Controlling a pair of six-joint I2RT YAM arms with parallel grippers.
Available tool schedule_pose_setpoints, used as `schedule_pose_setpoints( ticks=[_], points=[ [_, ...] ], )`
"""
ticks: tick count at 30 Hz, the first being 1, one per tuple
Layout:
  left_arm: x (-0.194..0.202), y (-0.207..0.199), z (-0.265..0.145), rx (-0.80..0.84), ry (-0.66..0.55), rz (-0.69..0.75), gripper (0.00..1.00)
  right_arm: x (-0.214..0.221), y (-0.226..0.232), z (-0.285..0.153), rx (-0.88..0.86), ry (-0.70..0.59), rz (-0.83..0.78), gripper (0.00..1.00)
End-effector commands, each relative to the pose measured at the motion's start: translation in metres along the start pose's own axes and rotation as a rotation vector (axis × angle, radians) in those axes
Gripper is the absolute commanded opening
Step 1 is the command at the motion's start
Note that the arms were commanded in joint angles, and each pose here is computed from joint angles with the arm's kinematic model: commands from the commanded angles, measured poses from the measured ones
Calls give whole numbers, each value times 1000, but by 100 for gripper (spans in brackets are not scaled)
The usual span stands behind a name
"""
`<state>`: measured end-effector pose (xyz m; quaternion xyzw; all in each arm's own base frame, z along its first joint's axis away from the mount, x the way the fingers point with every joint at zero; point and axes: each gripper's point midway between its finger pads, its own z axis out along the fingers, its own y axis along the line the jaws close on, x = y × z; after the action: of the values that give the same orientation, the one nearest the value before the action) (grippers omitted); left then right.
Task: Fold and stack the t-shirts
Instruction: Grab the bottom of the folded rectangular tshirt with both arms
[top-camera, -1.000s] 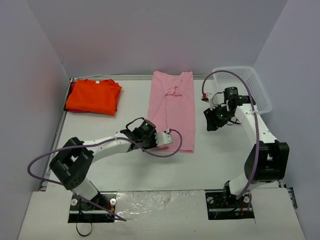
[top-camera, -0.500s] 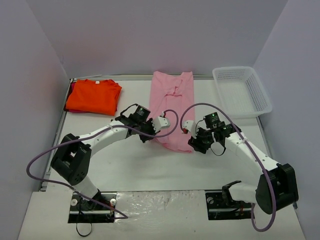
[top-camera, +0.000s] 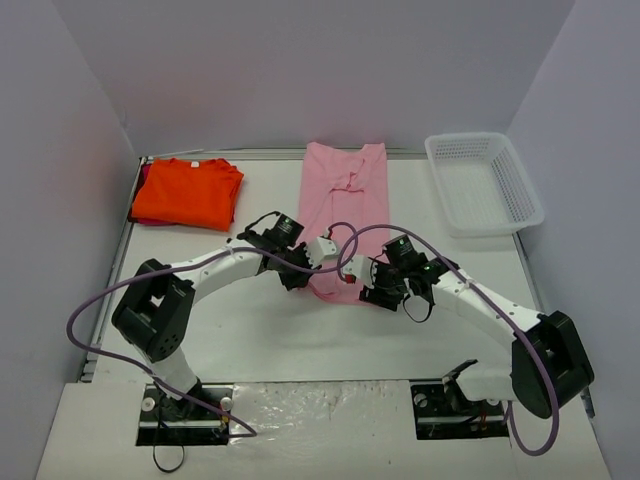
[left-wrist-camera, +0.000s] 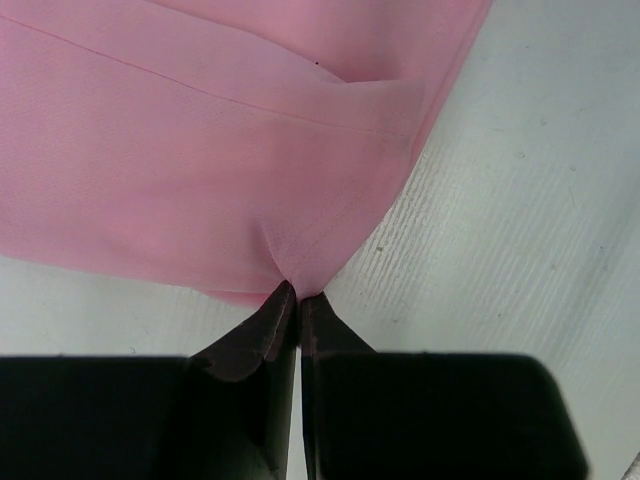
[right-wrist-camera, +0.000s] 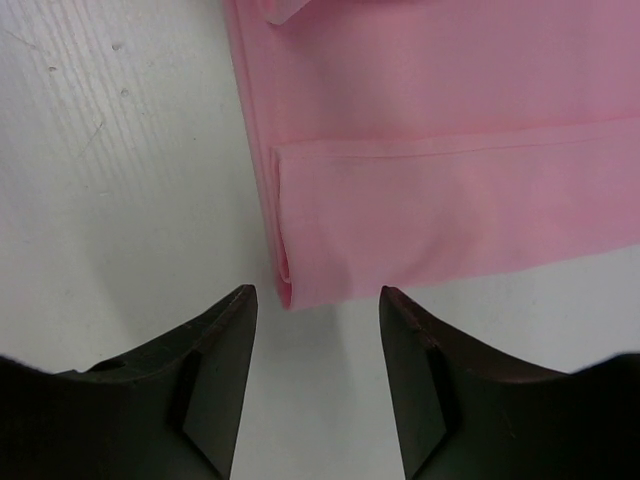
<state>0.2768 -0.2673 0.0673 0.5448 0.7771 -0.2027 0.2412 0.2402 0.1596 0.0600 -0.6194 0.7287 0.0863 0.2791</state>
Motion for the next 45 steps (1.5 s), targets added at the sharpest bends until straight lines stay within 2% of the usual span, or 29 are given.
schedule_pose_setpoints(
  ticks=[1, 17, 26, 29, 33, 37, 45],
  points=[
    [-15, 0, -7, 24, -43, -28, 2, 6, -4, 11, 11, 44, -32, 49],
    [-9, 4, -10, 28, -62, -56, 2, 38, 15, 37, -68, 184, -43, 47],
    [-6, 6, -11, 36, -66, -78, 2, 52, 21, 42, -84, 235, -32, 34],
    [-6, 6, -10, 40, -67, -78, 2, 53, 22, 42, -80, 241, -23, 25],
    [-7, 6, -10, 42, -64, -78, 2, 53, 22, 41, -73, 241, -18, 6],
    [-8, 7, -13, 40, -60, -75, 2, 45, 23, 34, -85, 216, -13, 0],
    [-20, -2, -37, 51, -75, -5, 2, 11, 28, 4, -169, 153, 13, 0]
  ],
)
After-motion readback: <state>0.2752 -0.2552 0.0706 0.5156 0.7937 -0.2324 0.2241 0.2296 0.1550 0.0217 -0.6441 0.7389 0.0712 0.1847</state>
